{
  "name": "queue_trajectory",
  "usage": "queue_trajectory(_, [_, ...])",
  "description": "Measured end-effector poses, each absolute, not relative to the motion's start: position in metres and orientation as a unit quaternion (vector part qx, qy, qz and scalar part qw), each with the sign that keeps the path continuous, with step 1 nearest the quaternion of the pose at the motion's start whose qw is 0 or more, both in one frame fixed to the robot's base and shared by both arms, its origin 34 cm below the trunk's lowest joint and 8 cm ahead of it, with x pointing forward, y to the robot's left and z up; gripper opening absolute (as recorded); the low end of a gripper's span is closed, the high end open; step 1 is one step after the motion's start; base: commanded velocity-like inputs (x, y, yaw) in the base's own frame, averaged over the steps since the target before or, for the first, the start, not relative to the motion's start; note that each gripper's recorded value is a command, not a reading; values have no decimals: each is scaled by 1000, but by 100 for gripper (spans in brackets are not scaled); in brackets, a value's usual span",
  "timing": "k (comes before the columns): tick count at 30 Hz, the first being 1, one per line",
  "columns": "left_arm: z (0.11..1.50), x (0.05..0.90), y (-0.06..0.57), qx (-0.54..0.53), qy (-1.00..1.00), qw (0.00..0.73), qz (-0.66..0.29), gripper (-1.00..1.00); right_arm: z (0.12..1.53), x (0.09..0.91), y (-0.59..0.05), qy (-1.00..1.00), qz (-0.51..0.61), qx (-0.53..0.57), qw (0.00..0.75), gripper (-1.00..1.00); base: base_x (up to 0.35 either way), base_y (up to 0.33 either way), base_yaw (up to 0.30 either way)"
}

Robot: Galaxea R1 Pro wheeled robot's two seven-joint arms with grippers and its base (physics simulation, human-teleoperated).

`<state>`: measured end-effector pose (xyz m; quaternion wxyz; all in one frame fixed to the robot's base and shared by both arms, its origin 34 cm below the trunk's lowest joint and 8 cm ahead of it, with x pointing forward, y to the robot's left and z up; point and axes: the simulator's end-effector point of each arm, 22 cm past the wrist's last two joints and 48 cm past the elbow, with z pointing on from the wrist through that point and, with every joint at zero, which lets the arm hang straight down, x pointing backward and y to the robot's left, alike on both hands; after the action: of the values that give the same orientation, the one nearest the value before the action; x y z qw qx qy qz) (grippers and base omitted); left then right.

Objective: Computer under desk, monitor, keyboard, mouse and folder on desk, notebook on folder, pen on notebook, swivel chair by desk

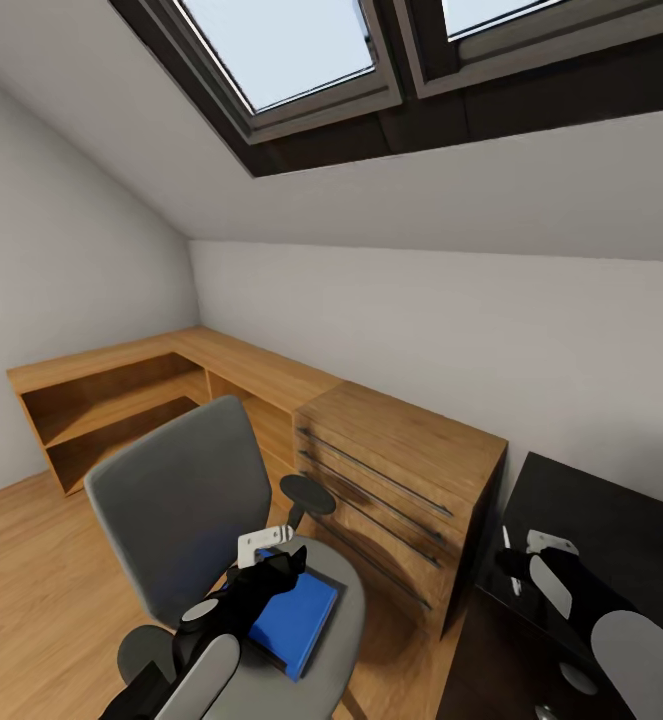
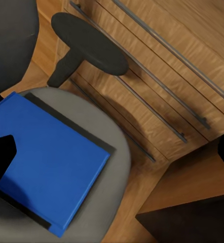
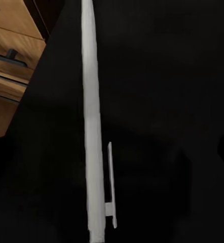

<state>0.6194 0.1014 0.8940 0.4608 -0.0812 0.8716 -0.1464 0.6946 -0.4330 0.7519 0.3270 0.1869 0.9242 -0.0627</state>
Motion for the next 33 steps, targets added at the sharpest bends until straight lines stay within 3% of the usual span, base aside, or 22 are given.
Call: queue_trajectory(33, [894, 619, 101, -81, 872, 461, -146, 100, 786, 723, -423, 913, -48, 175, 365, 100, 0, 0, 0])
